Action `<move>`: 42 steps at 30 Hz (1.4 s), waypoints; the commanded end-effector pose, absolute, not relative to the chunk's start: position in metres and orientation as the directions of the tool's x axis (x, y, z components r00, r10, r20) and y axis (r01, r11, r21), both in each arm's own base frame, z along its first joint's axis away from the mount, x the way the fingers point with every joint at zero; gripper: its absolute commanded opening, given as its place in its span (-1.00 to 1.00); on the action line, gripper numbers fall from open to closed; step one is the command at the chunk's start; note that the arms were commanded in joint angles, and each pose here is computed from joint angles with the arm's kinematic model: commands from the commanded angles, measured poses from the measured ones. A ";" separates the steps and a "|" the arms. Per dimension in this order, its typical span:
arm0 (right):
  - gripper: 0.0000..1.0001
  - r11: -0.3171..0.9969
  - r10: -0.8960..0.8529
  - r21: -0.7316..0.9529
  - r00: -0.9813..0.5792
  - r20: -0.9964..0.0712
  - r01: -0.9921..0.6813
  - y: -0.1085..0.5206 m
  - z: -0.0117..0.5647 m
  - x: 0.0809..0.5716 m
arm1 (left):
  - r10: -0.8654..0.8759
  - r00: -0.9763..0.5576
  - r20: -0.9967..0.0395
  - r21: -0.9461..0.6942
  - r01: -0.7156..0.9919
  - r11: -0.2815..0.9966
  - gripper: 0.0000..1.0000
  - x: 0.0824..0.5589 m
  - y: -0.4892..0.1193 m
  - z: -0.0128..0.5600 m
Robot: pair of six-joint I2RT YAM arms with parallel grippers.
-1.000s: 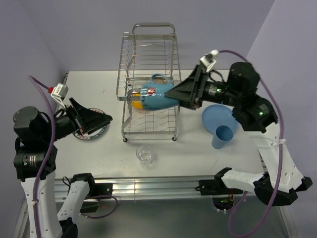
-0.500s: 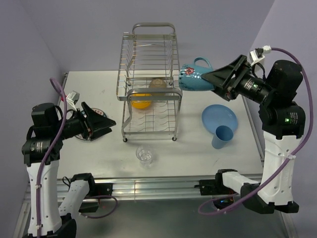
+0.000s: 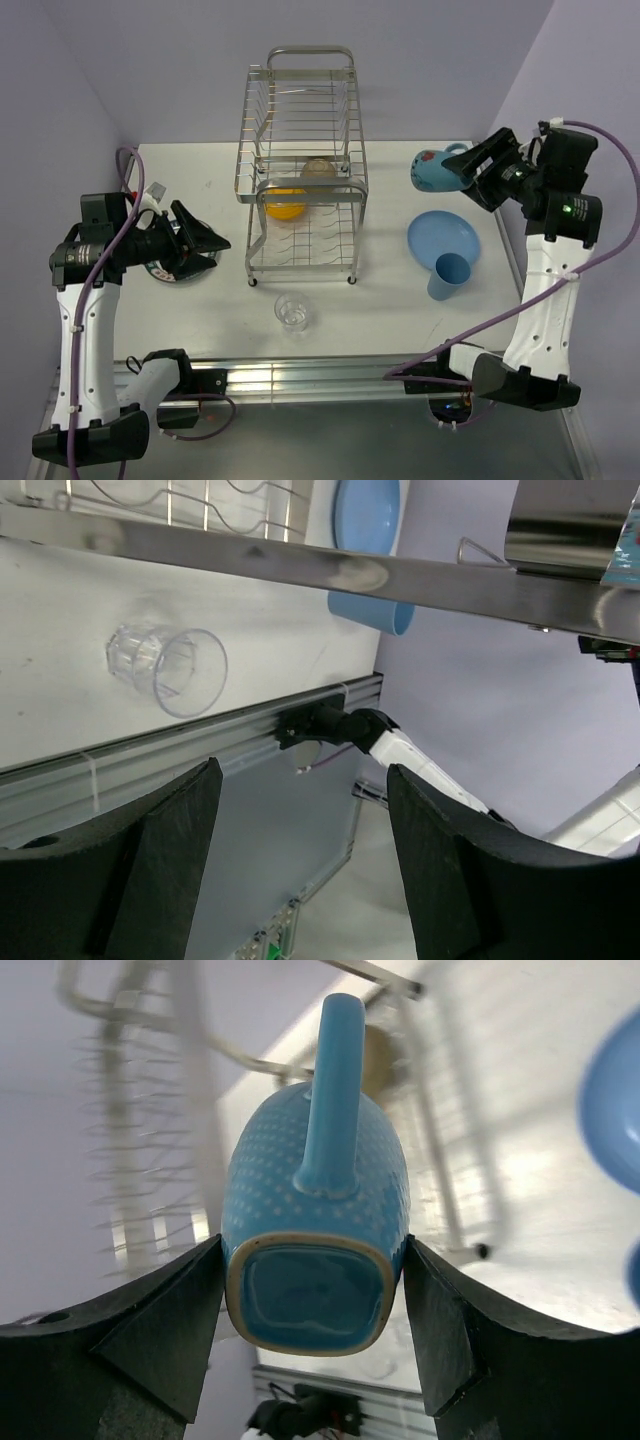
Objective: Load the mixed dishes into the dish rack
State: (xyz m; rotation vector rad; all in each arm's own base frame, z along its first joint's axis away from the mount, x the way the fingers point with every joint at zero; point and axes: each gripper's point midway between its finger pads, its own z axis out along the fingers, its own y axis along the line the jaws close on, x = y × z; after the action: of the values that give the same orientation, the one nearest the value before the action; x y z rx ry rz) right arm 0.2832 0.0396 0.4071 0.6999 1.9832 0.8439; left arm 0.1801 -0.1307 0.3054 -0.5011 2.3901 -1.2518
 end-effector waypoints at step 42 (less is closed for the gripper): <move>-1.00 0.795 0.348 0.605 -0.842 -0.413 0.032 0.187 0.214 0.462 | -0.638 -0.765 -0.089 -0.770 -0.354 0.531 0.30 0.179 -0.115 0.260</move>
State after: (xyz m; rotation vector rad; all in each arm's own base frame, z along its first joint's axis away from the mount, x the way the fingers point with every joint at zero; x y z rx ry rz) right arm 0.4492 0.1690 0.1905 0.3662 2.5431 0.7661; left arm 0.1766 -0.1151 0.2552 -0.8326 2.4508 -1.0958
